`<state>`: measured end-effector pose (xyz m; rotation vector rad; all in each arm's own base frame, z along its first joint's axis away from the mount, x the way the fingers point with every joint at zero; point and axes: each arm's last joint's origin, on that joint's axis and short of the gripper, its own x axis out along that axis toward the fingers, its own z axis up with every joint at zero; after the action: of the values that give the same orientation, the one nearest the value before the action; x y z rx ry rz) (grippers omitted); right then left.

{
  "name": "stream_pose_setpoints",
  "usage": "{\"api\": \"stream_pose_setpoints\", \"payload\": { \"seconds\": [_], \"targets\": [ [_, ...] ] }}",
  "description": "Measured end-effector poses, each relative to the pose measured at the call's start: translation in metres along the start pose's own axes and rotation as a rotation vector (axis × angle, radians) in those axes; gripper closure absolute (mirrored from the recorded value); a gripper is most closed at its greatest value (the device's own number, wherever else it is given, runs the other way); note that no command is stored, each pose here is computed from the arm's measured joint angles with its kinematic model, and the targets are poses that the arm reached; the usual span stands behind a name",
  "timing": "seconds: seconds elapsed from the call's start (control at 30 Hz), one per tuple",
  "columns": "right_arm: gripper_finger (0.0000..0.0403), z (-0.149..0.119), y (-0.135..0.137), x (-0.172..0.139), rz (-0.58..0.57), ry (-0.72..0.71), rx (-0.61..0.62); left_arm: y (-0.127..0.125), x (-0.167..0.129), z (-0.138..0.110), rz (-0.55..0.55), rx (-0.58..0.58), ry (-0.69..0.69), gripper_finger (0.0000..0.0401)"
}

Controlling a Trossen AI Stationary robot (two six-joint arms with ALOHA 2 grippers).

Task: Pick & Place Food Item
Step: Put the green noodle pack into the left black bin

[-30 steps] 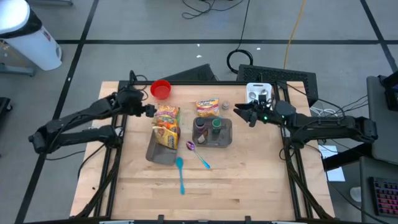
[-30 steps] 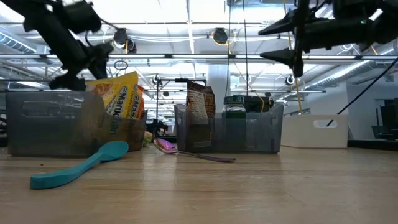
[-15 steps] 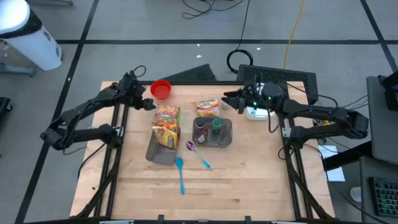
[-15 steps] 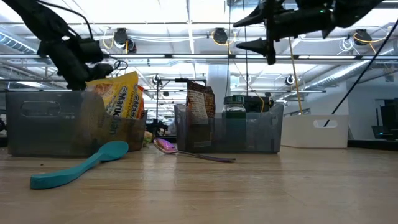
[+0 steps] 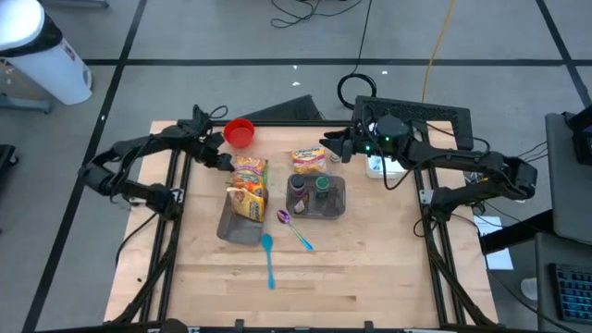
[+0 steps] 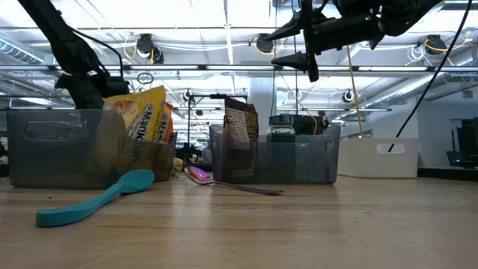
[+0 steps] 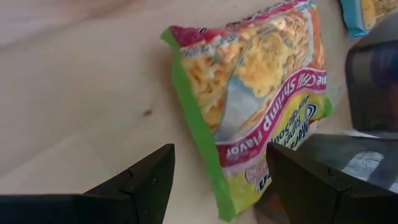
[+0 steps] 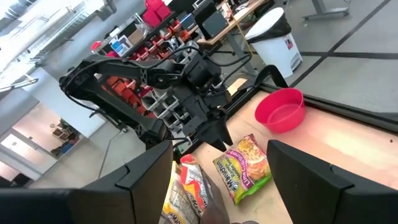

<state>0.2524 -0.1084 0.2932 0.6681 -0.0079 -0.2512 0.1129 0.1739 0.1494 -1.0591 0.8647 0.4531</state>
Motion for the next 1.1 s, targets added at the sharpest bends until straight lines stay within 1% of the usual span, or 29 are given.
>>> {"api": "stream_pose_setpoints", "payload": {
  "seconds": [0.33, 0.5, 0.6, 0.9, 1.1],
  "targets": [
    [0.0149, 0.002, 0.002, 0.000, 0.020, -0.024, 0.013, 0.009, 0.014, 0.005, -0.015, 0.019, 0.024, 0.0144],
    [0.0149, 0.002, 0.002, 0.000, 0.019, -0.023, 0.013, 0.010, 0.013, 0.007, -0.042, 0.021, 0.010, 0.0149],
    [0.0149, 0.002, 0.002, 0.000, 0.019, -0.023, 0.013, 0.012, 0.012, 0.007, -0.052, 0.009, 0.000, 0.0173],
    [0.0149, 0.002, 0.002, 0.000, 0.020, -0.023, 0.013, 0.013, 0.011, 0.007, -0.067, 0.004, -0.003, 0.0288],
    [0.0149, 0.002, 0.002, 0.000, 0.020, -0.023, 0.012, 0.013, 0.011, 0.007, -0.061, 0.005, -0.003, 0.0334]
  ]
}}
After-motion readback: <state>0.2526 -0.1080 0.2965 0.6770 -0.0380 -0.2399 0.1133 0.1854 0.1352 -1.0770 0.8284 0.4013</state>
